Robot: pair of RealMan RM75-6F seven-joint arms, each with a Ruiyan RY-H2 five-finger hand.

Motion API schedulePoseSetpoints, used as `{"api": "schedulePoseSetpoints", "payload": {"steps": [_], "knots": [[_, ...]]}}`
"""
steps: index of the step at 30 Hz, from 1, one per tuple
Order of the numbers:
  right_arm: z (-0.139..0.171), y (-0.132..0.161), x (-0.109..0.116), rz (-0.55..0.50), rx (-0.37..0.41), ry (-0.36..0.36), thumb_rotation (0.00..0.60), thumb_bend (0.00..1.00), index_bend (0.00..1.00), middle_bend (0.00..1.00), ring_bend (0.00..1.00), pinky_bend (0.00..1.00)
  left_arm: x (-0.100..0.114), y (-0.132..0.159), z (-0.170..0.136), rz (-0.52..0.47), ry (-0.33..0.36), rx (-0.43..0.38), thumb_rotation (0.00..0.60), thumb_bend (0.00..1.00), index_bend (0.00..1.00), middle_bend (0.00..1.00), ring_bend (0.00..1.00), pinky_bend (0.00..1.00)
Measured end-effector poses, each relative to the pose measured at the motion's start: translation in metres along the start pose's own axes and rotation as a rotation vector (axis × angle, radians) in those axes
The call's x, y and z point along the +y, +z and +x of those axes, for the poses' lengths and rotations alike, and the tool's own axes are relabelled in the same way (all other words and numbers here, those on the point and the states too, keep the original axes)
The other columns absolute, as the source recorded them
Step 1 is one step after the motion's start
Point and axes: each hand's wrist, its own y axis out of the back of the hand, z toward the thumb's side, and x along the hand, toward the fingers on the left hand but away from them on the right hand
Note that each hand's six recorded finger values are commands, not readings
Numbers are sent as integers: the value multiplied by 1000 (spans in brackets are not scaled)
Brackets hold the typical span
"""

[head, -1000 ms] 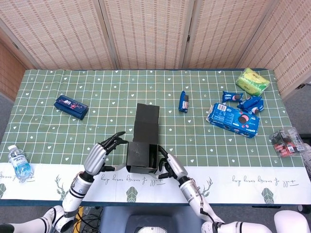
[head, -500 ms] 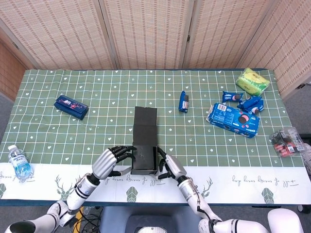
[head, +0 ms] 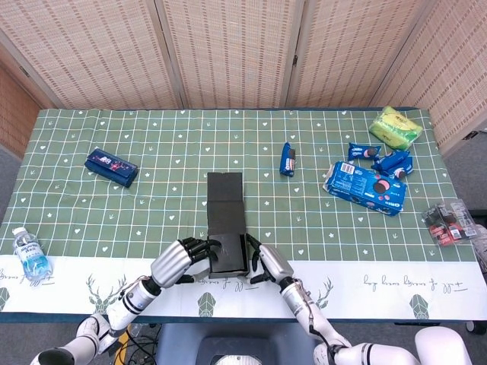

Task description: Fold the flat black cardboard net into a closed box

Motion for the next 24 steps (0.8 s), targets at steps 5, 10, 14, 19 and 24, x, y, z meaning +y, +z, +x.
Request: {"api": "schedulePoseSetpoints", "payload": {"steps": [5,10,14,19,24], "knots": [[0,0,-1,5,9,-2,600,543,229,319,654,889,2,3,2,28,11,-23,600,109,402,307,502,551],[0,0,-2,7,14,-3,600,543,229,319,654,889,2,3,3,31,13,-25,600,109,401,308,564,562],[0,1,-1,5,17,-5,600,543,229,319,654,889,1,3,3,39,5,-28,600,109,406,308,580,563],[0,1,-3,5,17,1,600,543,229,319,654,889,1,3,3,65,-7,-37,600,108,407,308,583,564],[1,1,-3,9,21,3,600,543,229,317,654,889,-2,3,2,96,-27,-53,600,109,419,312,585,564]]}}
